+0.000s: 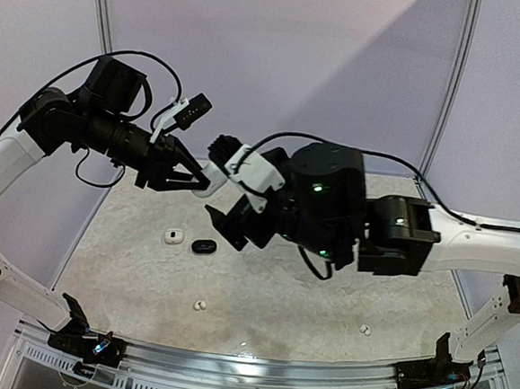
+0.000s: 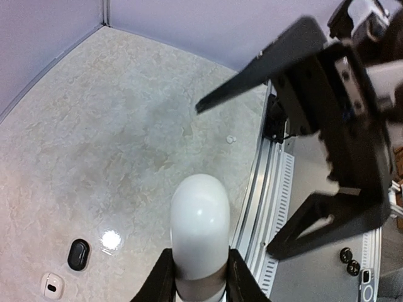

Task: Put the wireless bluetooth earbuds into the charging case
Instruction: Pass from the left arm to the right

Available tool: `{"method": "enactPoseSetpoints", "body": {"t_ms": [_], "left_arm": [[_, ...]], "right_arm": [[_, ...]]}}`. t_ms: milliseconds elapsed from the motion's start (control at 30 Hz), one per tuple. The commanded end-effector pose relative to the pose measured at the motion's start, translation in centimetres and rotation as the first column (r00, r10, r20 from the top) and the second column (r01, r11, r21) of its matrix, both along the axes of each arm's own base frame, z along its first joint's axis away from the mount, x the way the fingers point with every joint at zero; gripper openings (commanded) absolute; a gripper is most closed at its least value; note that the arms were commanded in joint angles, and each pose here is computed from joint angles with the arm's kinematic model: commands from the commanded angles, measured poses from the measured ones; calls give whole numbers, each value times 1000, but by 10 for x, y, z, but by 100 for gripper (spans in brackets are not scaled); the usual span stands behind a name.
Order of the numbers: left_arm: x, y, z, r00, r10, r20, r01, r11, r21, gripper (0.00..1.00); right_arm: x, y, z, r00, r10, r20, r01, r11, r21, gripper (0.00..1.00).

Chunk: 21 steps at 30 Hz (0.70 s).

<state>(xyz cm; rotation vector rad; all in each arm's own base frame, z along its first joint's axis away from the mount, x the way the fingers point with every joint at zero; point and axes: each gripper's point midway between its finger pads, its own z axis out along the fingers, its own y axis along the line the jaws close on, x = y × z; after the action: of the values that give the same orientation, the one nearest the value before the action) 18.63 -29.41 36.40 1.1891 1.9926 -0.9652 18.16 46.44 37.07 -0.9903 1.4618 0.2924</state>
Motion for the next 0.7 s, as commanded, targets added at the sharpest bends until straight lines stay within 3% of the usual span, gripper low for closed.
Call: {"method": "enactPoseSetpoints", "body": {"t_ms": [0, 100, 267, 467, 667], "left_arm": [[-25, 11, -5, 979, -172, 109, 164, 984, 72, 0], [-42, 12, -12, 953, -271, 133, 256, 959, 119, 0], [-64, 16, -18, 906, -380, 186, 347, 919, 188, 0], [-70, 17, -17, 894, -396, 210, 358, 913, 197, 0], [-72, 16, -15, 890, -401, 215, 364, 911, 193, 0]], "right_arm": [[-42, -34, 16, 921, 300, -247, -262, 949, 175, 99], [-57, -43, 23, 847, 423, -322, -338, 896, 288, 99], [-49, -39, 26, 808, 433, -399, -323, 893, 314, 97], [-50, -14, 21, 704, 524, -479, -379, 848, 370, 85], [-51, 12, 5, 654, 548, -521, -424, 837, 347, 70]]}}
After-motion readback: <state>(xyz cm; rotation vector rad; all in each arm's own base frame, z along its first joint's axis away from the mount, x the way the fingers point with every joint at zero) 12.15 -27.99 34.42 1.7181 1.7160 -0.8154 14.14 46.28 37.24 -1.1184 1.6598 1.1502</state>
